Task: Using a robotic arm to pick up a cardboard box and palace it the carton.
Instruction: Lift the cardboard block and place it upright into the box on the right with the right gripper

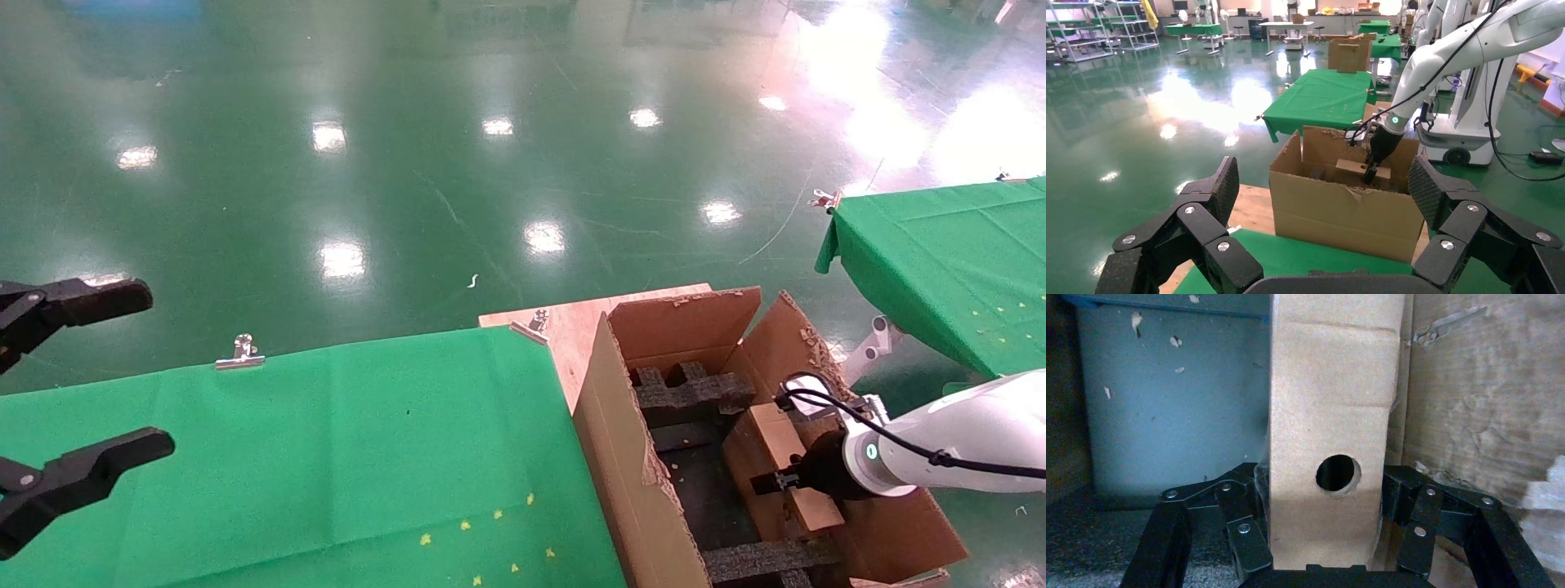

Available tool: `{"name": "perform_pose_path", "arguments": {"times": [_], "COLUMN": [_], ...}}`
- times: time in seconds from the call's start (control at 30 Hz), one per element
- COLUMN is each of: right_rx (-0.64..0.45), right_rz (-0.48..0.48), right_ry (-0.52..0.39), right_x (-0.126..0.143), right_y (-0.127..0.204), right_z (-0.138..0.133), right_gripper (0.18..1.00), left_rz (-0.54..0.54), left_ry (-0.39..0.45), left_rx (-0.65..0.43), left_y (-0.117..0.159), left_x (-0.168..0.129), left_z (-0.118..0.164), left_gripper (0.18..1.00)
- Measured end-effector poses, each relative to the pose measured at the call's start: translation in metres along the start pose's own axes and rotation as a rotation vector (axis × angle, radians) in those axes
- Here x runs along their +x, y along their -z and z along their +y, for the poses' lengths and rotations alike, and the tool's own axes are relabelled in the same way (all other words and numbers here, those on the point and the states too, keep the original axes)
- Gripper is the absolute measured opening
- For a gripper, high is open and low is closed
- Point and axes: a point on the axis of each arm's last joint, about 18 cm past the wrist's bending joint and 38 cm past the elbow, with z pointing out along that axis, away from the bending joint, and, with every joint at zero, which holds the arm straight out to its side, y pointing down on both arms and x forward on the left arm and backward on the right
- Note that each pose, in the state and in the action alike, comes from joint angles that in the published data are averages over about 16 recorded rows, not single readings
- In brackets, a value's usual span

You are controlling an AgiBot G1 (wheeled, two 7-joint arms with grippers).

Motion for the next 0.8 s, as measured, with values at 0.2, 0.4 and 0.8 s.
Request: {"name": "perform_pose_path", "arguments": {"times": [0.2, 0.4, 0.8], "right_rx": [-0.009, -0.010, 0.008], "right_rz": [0.000, 0.001, 0.013], "right_ry": [0.007, 0.007, -0.002], "right_x": [-0.0011, -0.0008, 0.0050], "right_y": [-0.0041, -0.0048, -0.0002], "right_z": [0.0009, 0.0009, -0.0049], "right_gripper": [0.279, 0.295, 0.407], "left_rz": [0.000, 0.000, 0.000], "left_ry": [0.000, 0.000, 0.000], "left_rx": [0.000, 0.000, 0.000], "left_y": [0.0000, 0.0001, 0.0001], "left_x": [0.0000, 0.0000, -0.0001], "left_z": [0.0000, 0.0001, 0.0001], "left_gripper": [1.001, 1.001, 1.001]}}
